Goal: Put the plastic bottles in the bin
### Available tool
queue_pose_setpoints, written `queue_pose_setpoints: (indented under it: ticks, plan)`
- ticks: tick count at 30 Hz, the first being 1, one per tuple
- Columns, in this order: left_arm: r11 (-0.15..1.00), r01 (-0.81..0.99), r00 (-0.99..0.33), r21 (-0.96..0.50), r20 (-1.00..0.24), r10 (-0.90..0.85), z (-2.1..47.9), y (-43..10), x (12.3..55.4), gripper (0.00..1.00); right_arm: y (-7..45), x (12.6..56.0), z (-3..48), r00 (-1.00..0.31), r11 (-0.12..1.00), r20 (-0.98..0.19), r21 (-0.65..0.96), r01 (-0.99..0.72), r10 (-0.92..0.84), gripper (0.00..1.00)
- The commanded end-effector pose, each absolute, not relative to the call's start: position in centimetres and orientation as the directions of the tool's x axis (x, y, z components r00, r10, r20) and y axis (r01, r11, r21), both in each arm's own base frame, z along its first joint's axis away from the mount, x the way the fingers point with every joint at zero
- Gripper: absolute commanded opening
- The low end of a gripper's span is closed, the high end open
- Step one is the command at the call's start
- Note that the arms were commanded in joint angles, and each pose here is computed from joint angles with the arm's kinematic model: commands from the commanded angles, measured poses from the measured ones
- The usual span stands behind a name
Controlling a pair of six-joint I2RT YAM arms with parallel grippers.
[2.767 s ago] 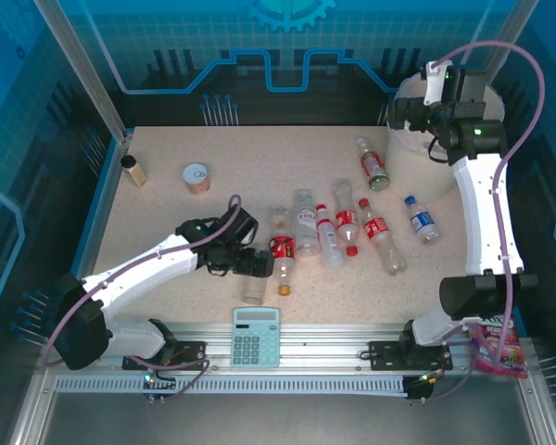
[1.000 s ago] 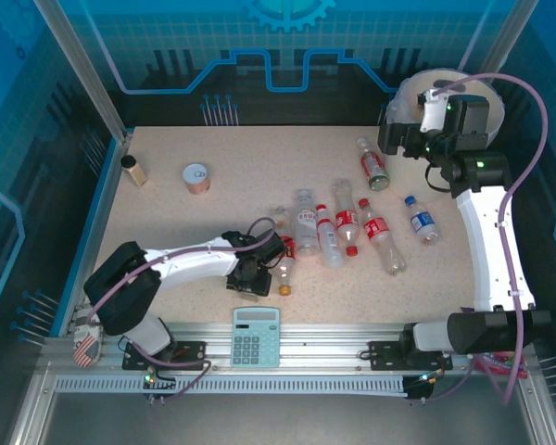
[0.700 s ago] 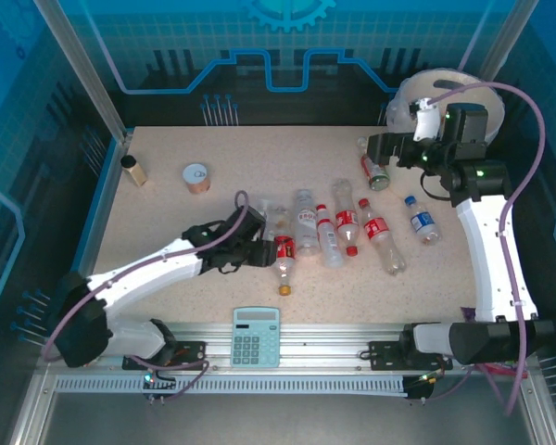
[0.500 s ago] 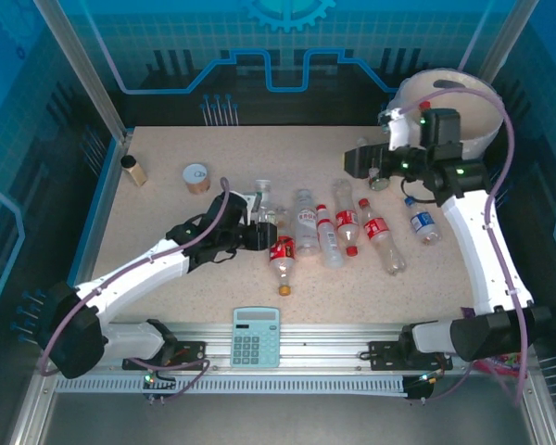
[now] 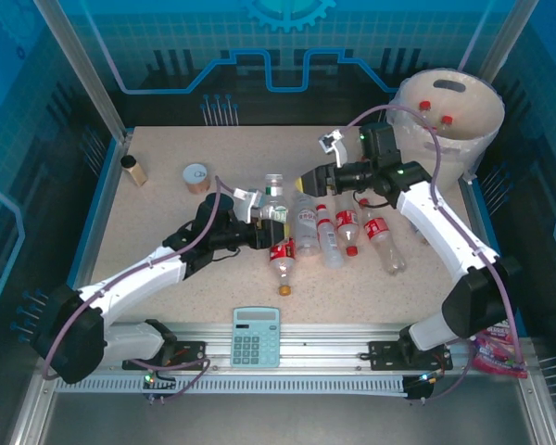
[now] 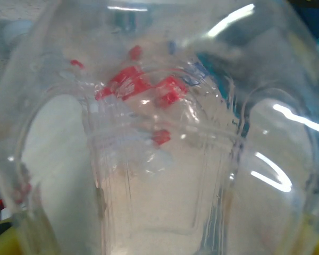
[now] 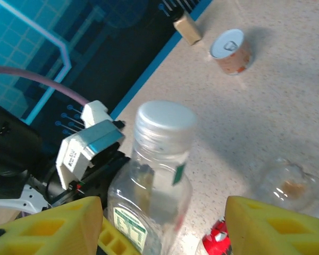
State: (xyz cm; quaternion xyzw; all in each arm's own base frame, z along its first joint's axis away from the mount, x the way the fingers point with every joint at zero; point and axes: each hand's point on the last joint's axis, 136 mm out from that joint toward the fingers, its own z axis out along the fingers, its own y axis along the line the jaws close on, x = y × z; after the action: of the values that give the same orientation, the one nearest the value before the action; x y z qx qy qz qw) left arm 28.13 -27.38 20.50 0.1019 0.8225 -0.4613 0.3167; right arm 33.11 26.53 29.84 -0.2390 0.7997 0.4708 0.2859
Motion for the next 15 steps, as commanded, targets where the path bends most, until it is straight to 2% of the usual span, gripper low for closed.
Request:
queue_pose_setpoints:
  ticks: [1,3,7,15]
  plan:
    - [0.467,0.502,-0.772,-0.728,-0.62,-0.137,23.1,-28.7,28.7,0.0,28.6,32.9,30.9,-0.696,0.345,-0.709,0.63,-0.695,-0.108,0.59]
    - [0.451,0.499,-0.777,-0.74,-0.613,-0.145,23.4,-29.0,28.9,0.0,29.2,33.0,30.8,-0.702,0.331,-0.703,0.64,-0.693,-0.112,0.59]
    - [0.417,0.518,-0.771,-0.747,-0.619,-0.15,24.3,-29.5,29.0,0.0,29.9,33.4,29.8,-0.711,0.343,-0.692,0.641,-0.686,-0.128,0.65]
    - [0.402,0.53,-0.765,-0.746,-0.626,-0.154,24.8,-29.8,29.1,0.0,30.6,34.6,28.9,-0.726,0.355,-0.676,0.652,-0.67,-0.13,0.65]
